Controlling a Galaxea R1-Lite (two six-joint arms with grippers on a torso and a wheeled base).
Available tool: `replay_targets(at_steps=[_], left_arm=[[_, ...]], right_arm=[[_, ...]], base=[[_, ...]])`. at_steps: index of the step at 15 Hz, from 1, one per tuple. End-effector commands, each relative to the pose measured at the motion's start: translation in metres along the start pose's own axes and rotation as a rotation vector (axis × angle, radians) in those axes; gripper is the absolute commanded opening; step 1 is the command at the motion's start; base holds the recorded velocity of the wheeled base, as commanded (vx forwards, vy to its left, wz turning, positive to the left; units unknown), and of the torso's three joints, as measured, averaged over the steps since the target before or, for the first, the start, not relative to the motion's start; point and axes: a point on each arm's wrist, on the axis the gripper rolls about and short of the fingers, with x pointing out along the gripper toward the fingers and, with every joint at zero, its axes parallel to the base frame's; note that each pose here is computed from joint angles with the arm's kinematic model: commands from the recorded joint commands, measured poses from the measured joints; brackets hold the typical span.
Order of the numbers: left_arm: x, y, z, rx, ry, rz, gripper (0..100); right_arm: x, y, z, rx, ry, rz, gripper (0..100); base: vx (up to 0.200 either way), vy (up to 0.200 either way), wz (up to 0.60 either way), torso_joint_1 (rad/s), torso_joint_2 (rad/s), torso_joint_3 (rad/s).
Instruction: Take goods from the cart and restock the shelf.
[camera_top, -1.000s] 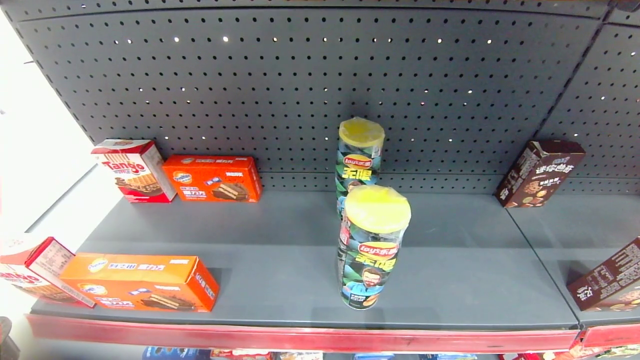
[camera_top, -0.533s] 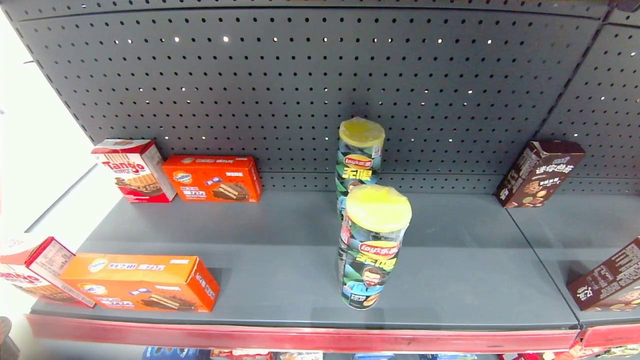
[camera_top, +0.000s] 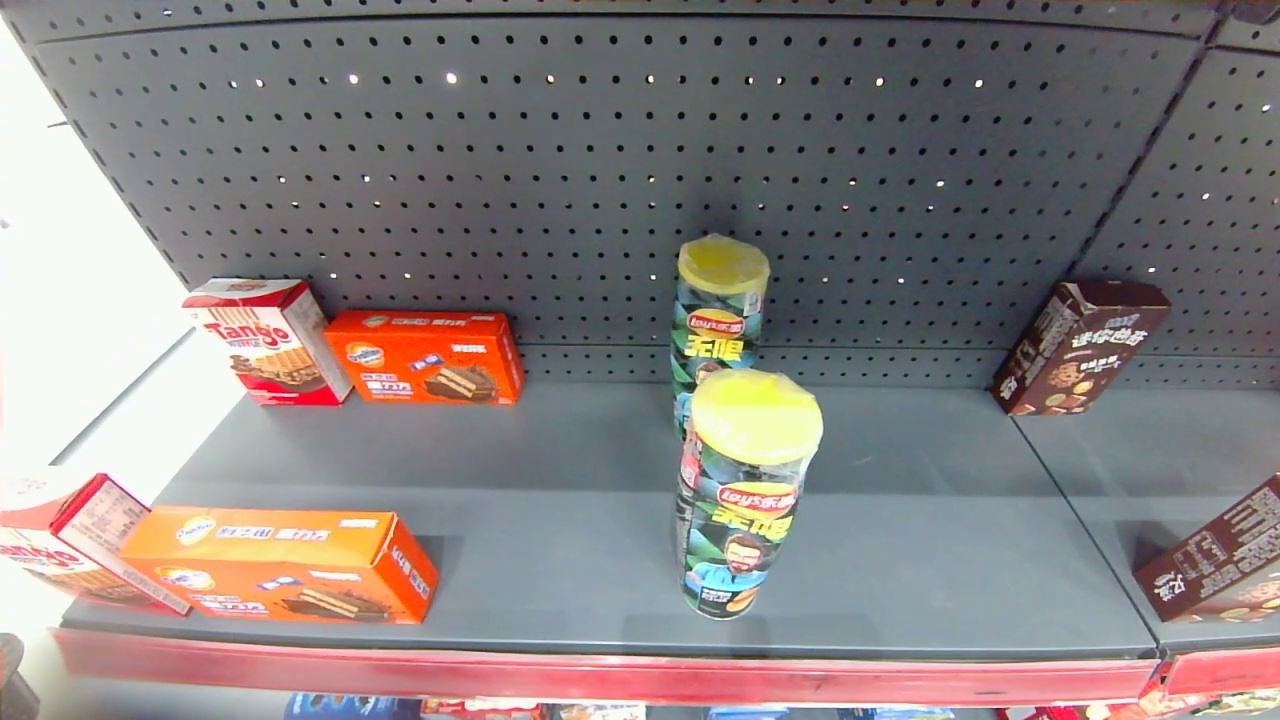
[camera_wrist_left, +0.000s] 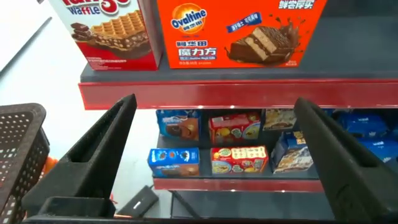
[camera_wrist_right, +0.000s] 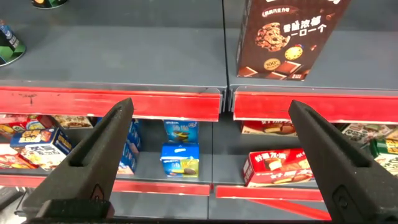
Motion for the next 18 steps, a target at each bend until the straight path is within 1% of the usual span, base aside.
replay_targets(at_steps=[1,4,6,7,10,12,15,16,18], left_arm=[[-0.0001,0.0000,-0.0001,-0.001,-0.002,0.002,100],[-0.0001,-0.0001,-0.0001,0.005,-0.002,-0.003,100],[-0.0001,0.0000,-0.0001,0.000,-0.002,-0.001,100],[0.0000,-0.0001,0.0000,0.006,0.000,-0.004,100],[0.0000,-0.0003,0.0000,0.008,-0.001,-0.014,100],[-0.0001,-0.0003,-0.0001,0.000,-0.002,-0.012,100],[-0.0001,-0.0004,-0.0001,0.003,-0.002,-0.017,100],[-0.0003,-0.0004,0.0004,0.002,-0.004,-0.017,100],[-0.0001,-0.0002,-0.0001,-0.015,-0.002,-0.009,100]], right_arm=[[0.0000,0.0000,0.0000,0.000,0.000,0.001,100],[-0.0001,0.0000,0.0001,0.000,0.002,0.001,100],[0.0000,0.0000,0.0000,0.000,0.000,-0.001,100],[0.0000,0.0000,0.0000,0.000,0.000,-0.001,100],[0.0000,0.0000,0.0000,-0.002,0.000,0.003,100],[0.0000,0.0000,0.0000,-0.002,0.000,0.003,100],[0.0000,0.0000,0.0002,-0.002,-0.001,0.003,100],[0.0000,0.0000,0.0000,-0.003,0.000,0.003,100],[0.0000,0.0000,0.0002,-0.002,-0.001,-0.001,100]], base=[[0.000,0.000,0.00,0.000,0.00,0.000],[0.000,0.000,0.00,0.000,0.00,0.000],[0.000,0.000,0.00,0.000,0.00,0.000],[0.000,0.000,0.00,0.000,0.00,0.000],[0.000,0.000,0.00,0.000,0.00,0.000],[0.000,0.000,0.00,0.000,0.00,0.000],[0.000,0.000,0.00,0.000,0.00,0.000],[0.000,0.000,-0.60,0.002,0.00,0.002],[0.000,0.000,0.00,0.000,0.00,0.000]])
